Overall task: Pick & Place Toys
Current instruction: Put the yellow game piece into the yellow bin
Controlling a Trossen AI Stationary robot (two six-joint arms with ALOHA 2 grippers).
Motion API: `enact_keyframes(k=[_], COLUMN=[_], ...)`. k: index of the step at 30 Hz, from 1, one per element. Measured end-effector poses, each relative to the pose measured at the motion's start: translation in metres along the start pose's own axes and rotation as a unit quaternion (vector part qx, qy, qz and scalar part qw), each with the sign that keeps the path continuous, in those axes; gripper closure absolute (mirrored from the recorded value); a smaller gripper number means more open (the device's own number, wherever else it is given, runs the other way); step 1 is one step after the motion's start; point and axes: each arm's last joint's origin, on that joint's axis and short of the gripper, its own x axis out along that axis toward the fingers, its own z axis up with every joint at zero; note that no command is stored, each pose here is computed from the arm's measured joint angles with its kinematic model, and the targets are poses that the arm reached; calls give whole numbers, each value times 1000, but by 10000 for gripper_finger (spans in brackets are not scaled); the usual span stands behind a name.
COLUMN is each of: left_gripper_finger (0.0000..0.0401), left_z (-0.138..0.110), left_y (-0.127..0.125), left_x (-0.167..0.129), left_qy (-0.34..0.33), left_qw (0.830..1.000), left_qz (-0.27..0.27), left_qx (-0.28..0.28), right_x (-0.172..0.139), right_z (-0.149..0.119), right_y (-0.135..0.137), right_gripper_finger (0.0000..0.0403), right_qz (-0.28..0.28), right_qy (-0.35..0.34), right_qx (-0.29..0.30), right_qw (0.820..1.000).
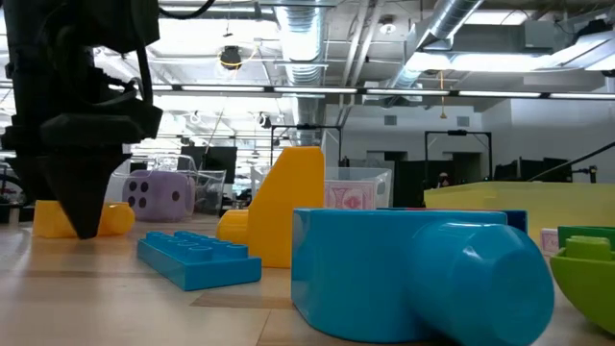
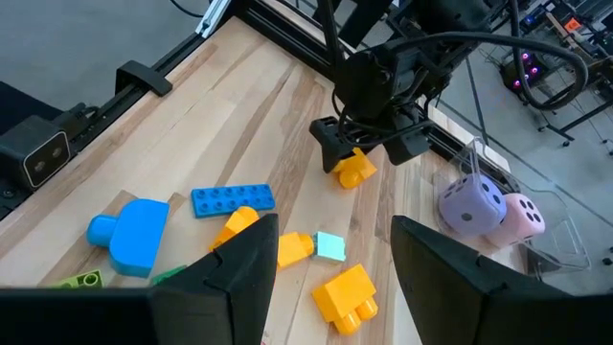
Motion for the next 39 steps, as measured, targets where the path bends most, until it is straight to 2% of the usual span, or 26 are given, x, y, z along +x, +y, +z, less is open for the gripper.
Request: enact_keyframes(k=[11,16,22,27,31,35,39], left_gripper_finger=[142,142,137,140,136,138,139], left_z=[1,1,3,8,15,21,27], left_y=[0,-2,-3,-7,-10,-10,-6], left_x=[0,0,-4,-20,-48,-82,-112], left_qy=[-15,-19,-30,-58,-103,-168,-222], left_qw=[1000,999,998,991,970,929,885], left_qz=[3,-6,-21,-91,-185,-289,-371], left_qx=[7,25,50,81,122,157,172], right_x=[0,-9,-29,-34,-30,-22,-13], right_z=[-4,-5,0,1,-1,0,7], right_y=[1,-4,-6,1,5,4,5], right_gripper_finger=[207,207,207,207,207,207,207], right_qz=[2,-10,3,16,16,8,-2], right_qy=[19,21,-3,-9,-1,-3,-26], right_qx=[-1,6,26,16,-6,-27,-35], right_qw=[1000,1000,1000,1000,1000,1000,999])
